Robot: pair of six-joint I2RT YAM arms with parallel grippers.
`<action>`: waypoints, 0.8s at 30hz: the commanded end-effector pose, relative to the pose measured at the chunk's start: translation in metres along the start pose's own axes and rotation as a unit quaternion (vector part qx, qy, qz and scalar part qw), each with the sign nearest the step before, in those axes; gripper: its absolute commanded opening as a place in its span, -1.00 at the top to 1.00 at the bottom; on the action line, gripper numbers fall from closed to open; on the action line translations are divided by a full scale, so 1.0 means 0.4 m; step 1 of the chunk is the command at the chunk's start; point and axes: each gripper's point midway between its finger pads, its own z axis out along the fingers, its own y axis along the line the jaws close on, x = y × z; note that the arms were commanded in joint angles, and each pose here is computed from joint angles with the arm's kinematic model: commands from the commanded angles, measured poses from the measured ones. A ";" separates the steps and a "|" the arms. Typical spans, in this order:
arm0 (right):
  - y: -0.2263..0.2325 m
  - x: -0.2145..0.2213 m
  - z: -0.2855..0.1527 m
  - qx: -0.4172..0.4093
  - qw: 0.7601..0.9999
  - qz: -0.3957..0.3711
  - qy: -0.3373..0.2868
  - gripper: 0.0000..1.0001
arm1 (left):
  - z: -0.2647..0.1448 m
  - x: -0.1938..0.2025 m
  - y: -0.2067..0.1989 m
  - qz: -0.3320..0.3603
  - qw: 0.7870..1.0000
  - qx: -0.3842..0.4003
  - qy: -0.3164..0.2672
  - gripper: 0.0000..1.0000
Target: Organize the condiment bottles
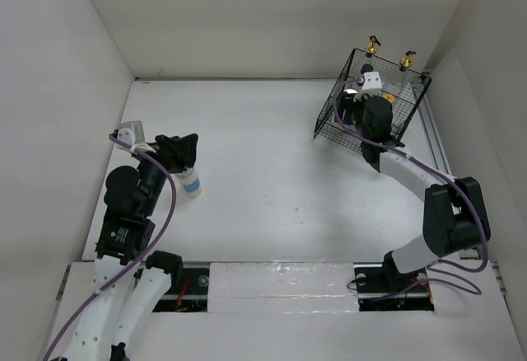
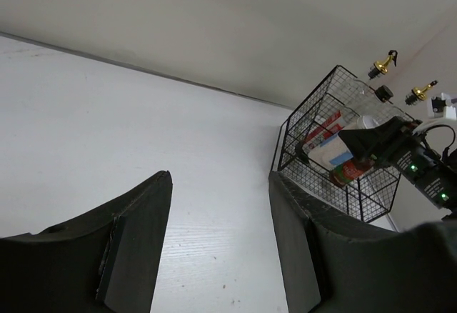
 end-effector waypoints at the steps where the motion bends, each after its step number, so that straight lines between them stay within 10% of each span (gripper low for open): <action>1: -0.006 -0.118 0.024 0.007 0.996 0.021 -0.088 -0.12 | 0.009 -0.018 -0.013 0.007 1.000 0.013 -0.015 -0.04; 13: 0.009 0.021 0.070 -0.001 0.999 0.041 -0.005 -0.44 | 0.009 -0.018 -0.013 0.007 1.000 0.013 -0.015 -0.04; 24: 0.053 -0.201 -0.058 -0.020 0.996 0.039 -0.073 -0.96 | 0.009 -0.016 -0.016 0.007 1.000 0.017 -0.012 -0.04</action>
